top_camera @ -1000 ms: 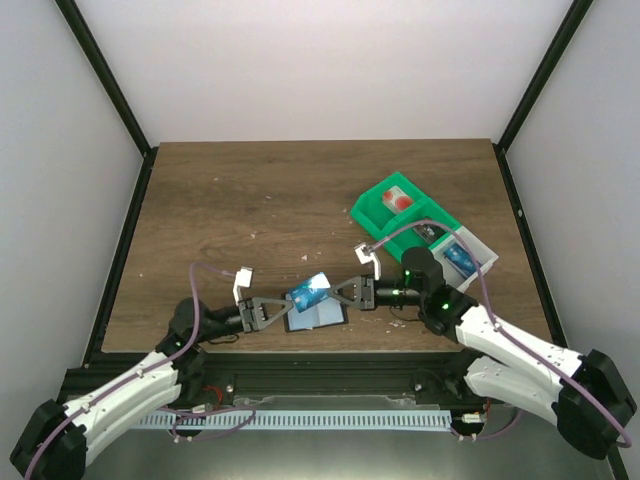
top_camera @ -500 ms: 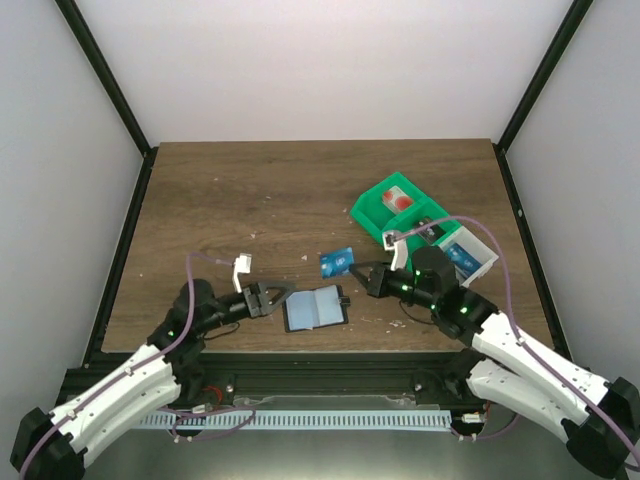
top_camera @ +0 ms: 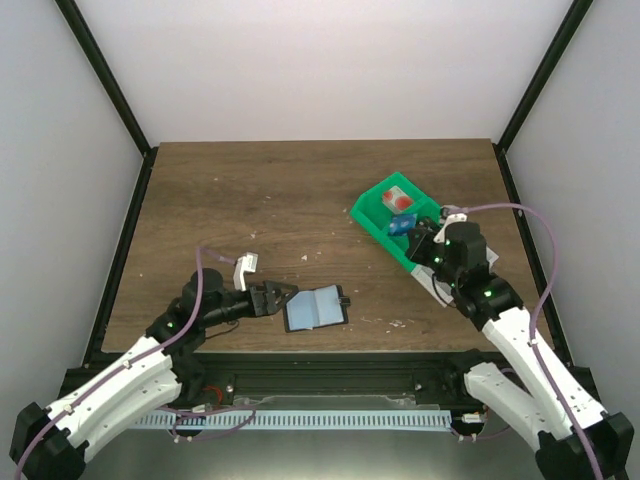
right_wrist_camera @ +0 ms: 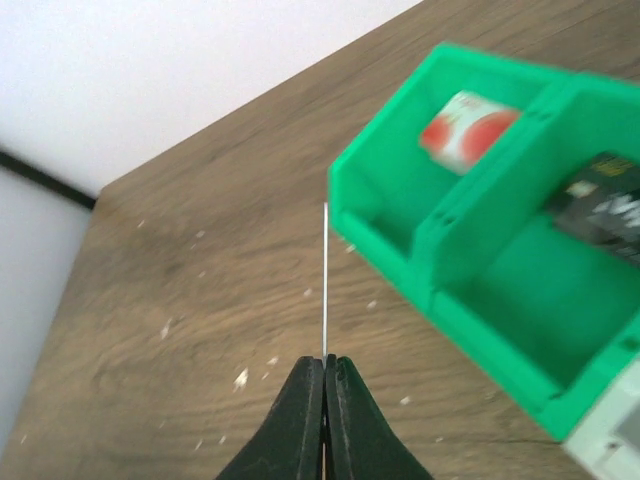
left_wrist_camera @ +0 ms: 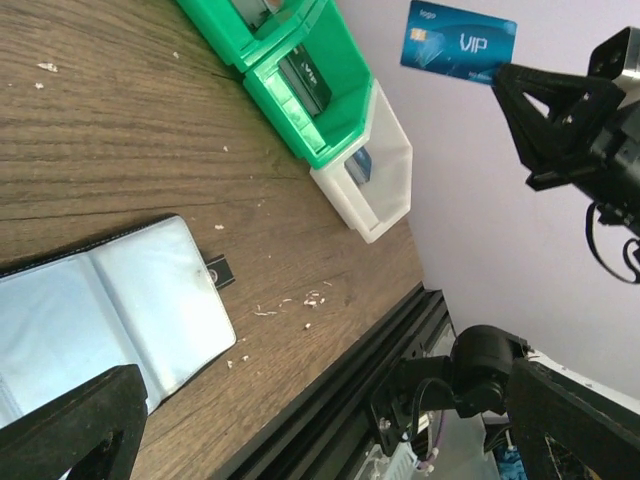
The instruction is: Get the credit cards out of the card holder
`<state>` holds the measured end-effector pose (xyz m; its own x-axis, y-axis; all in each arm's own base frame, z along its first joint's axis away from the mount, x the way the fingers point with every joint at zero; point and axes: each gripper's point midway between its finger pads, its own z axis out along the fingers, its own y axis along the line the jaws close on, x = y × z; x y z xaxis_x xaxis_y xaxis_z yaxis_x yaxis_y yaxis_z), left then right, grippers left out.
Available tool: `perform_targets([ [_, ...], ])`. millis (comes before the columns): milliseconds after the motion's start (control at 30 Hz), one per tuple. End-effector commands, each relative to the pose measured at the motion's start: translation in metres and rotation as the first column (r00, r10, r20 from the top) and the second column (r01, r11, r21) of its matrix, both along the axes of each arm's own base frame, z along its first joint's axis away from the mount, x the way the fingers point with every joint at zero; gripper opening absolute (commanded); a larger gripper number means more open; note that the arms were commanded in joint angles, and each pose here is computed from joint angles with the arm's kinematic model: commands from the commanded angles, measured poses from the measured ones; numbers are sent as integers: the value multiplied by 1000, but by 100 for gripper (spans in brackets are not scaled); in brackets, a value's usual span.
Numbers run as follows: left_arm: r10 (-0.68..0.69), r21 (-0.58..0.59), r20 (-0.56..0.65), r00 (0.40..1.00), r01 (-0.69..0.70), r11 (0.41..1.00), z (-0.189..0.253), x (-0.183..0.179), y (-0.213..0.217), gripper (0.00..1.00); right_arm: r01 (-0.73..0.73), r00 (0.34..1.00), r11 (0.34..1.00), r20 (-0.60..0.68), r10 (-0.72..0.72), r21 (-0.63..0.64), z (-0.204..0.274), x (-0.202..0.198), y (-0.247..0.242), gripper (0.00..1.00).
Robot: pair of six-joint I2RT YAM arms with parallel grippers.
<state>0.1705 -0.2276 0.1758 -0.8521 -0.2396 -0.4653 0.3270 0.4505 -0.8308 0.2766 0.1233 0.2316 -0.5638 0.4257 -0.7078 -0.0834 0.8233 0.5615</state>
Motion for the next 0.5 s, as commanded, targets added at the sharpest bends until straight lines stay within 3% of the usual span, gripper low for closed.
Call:
perform_targets([
  [0, -15, 1, 28, 999, 15, 1000, 8, -1, 0, 100, 143, 990, 989, 11, -143, -45, 15, 13, -42, 0],
  [167, -28, 20, -2, 1000, 28, 999, -6, -6, 1, 100, 279, 960, 956, 3, -280, -87, 13, 20, -77, 1],
  [333, -71, 5, -39, 997, 71, 997, -17, -15, -2, 100, 437, 897, 884, 10, -442, -166, 11, 15, -114, 0],
  [467, -85, -2, -56, 995, 85, 996, -24, -20, -2, 100, 452, 887, 873, -10, -461, -185, 4, 15, -124, 0],
])
